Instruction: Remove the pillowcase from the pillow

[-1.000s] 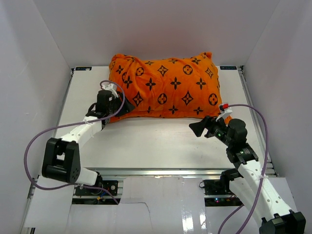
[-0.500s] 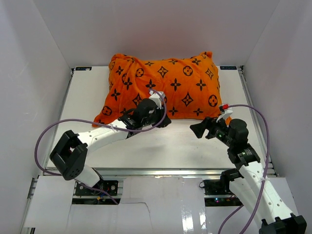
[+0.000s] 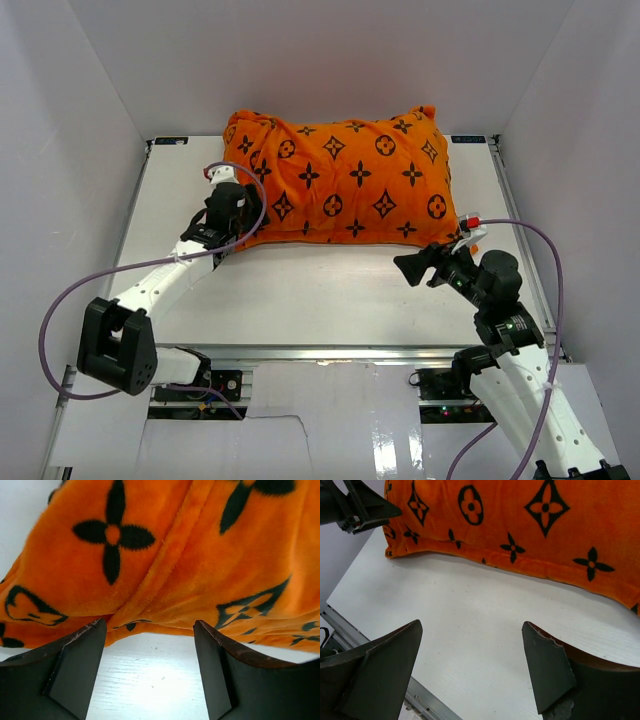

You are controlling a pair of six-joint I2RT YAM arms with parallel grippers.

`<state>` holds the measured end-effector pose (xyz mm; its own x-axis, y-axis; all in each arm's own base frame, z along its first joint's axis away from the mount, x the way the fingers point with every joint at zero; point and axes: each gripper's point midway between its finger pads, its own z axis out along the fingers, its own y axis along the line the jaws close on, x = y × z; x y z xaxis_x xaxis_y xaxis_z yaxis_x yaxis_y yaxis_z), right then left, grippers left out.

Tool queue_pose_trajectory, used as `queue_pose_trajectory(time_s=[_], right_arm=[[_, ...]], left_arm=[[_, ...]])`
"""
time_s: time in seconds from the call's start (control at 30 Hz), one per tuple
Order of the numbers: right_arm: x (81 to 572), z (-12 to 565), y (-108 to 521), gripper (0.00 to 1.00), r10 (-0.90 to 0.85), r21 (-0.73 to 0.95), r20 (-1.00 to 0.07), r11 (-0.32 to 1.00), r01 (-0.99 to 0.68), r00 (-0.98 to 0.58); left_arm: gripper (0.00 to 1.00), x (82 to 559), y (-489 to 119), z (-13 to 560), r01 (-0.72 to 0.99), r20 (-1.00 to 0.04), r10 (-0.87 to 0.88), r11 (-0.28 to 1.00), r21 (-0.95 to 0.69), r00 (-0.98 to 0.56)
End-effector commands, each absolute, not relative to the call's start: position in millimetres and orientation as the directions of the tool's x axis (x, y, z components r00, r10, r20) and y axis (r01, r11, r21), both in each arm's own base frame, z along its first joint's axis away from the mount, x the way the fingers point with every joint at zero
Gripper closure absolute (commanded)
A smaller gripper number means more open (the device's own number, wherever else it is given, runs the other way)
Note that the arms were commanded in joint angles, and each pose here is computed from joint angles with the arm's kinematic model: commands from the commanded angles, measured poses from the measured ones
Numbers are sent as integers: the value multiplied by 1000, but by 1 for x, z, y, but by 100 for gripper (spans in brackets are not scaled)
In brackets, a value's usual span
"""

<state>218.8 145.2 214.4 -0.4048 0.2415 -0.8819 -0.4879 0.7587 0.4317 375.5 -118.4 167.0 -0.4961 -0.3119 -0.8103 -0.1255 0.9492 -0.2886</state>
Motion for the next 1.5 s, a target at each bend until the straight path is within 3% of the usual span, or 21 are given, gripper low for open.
queue_pose_trajectory(time_s=[0.0,0.13,0.17,0.27,0.3,0.4,0.77,0.83,0.87,0.9,1.17,1.3,1.47], right_arm=[[216,241,144,13,236,389,-912,756,-527,-335],[216,240,142,13,220,372,-918,766,-525,-330],[216,240,141,13,217,367,-920,769,-524,-327],[215,239,142,13,208,361,-922,768,-529,-327],[215,239,142,13,207,361,-921,768,-529,-329],[213,243,142,13,212,360,-923,766,-533,-320],[215,245,131,13,240,358,-927,799,-484,-289],[216,246,132,14,241,362,-925,798,-482,-295],[216,249,131,14,242,359,-926,798,-483,-290],[217,250,131,14,241,358,-927,799,-483,-287],[232,270,130,17,174,285,-950,825,-489,-259],[243,279,136,20,162,273,-954,816,-510,-252],[260,260,157,22,120,307,-930,771,-557,-347]], left_arm=[[19,385,-117,163,-92,-829,-250,967,-237,-500],[19,405,-122,138,-65,-806,-234,969,-238,-544],[25,409,-124,133,-58,-802,-223,971,-230,-554],[58,416,-132,112,-39,-773,-201,974,-222,-602],[80,413,-140,107,-15,-755,-207,967,-253,-622],[100,402,-171,112,80,-745,-219,936,-343,-631],[100,259,-394,165,537,-797,-28,725,-431,-603],[94,230,-424,158,601,-787,39,669,-437,-615],[64,223,-437,168,640,-800,60,636,-431,-597],[49,214,-444,166,659,-797,85,617,-430,-598],[2,200,-405,193,611,-811,26,672,-419,-585],[2,198,-362,213,551,-824,-25,731,-402,-567],[2,191,-293,181,407,-811,-112,820,-402,-574]])
